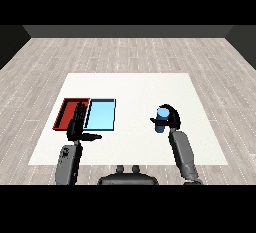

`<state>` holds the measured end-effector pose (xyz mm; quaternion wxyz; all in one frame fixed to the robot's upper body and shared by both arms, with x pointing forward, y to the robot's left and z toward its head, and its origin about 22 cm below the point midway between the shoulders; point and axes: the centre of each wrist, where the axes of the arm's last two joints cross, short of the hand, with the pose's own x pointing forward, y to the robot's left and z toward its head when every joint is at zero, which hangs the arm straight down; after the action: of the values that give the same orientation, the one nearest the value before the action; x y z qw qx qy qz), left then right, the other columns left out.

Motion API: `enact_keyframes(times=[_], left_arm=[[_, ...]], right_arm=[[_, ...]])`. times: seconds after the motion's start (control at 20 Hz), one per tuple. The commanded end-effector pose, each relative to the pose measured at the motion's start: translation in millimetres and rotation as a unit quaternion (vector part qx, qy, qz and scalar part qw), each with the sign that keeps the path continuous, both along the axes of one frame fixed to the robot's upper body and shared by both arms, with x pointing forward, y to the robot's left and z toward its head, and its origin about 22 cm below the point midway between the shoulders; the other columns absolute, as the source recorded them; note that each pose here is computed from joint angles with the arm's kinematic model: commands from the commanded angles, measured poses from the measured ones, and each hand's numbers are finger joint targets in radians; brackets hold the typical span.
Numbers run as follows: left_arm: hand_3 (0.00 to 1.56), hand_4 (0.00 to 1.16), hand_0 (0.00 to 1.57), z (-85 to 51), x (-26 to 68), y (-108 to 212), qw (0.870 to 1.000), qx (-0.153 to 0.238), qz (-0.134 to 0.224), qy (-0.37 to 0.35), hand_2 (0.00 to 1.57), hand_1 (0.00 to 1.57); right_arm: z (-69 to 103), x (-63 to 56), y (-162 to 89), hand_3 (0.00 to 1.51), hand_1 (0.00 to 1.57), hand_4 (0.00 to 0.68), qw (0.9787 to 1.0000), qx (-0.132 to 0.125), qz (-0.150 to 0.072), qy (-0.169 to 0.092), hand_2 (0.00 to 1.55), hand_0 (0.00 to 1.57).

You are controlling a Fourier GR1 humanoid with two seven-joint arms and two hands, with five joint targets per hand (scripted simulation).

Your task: Pick the blue can and put it in the blue box

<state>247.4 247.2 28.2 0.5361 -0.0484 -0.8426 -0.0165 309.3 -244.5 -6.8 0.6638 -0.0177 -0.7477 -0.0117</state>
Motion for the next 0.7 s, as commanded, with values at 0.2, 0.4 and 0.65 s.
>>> enact_keyframes(times=[0.2, 0.4, 0.65], left_arm=[[0.0, 0.0, 0.0, 14.0, 17.2, -28, 0.998, 0.02, -0.038, 0.046, 0.0, 0.0], [0.0, 0.0, 0.0, -17.7, 22.8, -39, 0.997, 0.025, -0.049, 0.063, 0.0, 0.0], [0.0, 0.0, 0.0, -15.4, 17.7, -74, 0.994, 0.006, -0.086, 0.073, 0.0, 0.0]], right_arm=[[44.5, 3.9, -17, 1.4, 1.44, 0.615, 0.996, -0.044, 0.022, -0.075, 1.45, 1.44], [61.4, -1.4, 40, 1.41, 1.44, 0.62, 0.9949, -0.047, 0.019, -0.087, 1.44, 1.44], [65.2, -6.7, 87, 1.41, 1.42, 0.622, 0.9952, -0.052, 0.018, -0.081, 1.44, 1.42]])
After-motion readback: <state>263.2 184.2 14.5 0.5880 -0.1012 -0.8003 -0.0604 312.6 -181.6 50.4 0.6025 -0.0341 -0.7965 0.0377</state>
